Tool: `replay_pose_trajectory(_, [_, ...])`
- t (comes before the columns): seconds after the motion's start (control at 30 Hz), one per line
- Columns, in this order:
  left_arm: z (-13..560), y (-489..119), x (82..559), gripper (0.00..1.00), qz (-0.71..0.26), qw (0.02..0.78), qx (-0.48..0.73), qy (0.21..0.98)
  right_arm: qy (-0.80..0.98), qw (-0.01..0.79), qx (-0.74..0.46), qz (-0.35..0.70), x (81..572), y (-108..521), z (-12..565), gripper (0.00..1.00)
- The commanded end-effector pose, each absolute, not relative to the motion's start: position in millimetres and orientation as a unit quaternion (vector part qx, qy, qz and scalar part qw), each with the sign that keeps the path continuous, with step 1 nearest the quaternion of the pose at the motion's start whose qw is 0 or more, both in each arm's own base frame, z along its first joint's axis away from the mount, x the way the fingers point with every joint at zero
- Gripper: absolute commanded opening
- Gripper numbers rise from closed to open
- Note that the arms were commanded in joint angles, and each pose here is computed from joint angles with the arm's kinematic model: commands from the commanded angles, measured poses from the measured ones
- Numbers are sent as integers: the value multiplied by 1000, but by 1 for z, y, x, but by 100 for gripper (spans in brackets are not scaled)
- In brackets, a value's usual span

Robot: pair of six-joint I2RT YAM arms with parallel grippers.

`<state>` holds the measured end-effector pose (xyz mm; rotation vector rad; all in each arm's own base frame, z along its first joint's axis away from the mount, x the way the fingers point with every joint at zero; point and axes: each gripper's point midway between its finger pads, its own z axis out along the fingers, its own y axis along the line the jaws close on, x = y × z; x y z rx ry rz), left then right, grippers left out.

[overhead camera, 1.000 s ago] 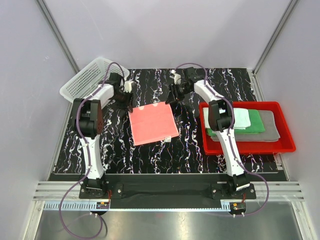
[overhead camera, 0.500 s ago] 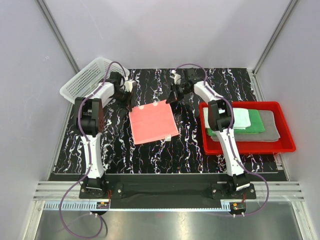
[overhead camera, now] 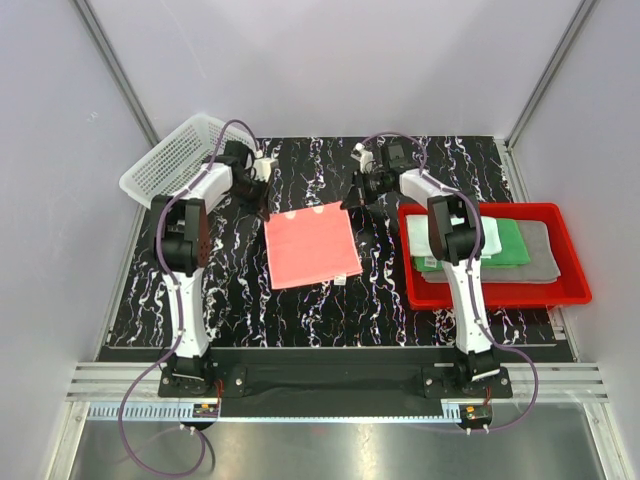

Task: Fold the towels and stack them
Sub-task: Fold the towel

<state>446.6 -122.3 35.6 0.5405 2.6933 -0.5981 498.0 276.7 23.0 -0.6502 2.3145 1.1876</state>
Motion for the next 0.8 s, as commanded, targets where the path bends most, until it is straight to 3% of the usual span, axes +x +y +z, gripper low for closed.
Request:
replay_pose_trajectory(0.0, [84,-130,455,0,-204,227,215,928,799,335,-266,422,524,278,89,0])
replay_pose_trajectory(0.3, [112,-135,442,0,-178,260,229,921,766,417,-289,396,516,269,126,0])
replay_pose_trajectory(0.53, [122,-129,418,0,-165,265,226,923,732,469,-300,393,478,259,130,0])
replay_pose_trajectory(0.67, [123,-134,399,0,-167,270,225,921,677,549,-315,376,458,251,153,0])
replay_pose_trajectory(0.77, [126,-134,388,0,-163,274,222,921,694,537,-295,377,442,245,141,0])
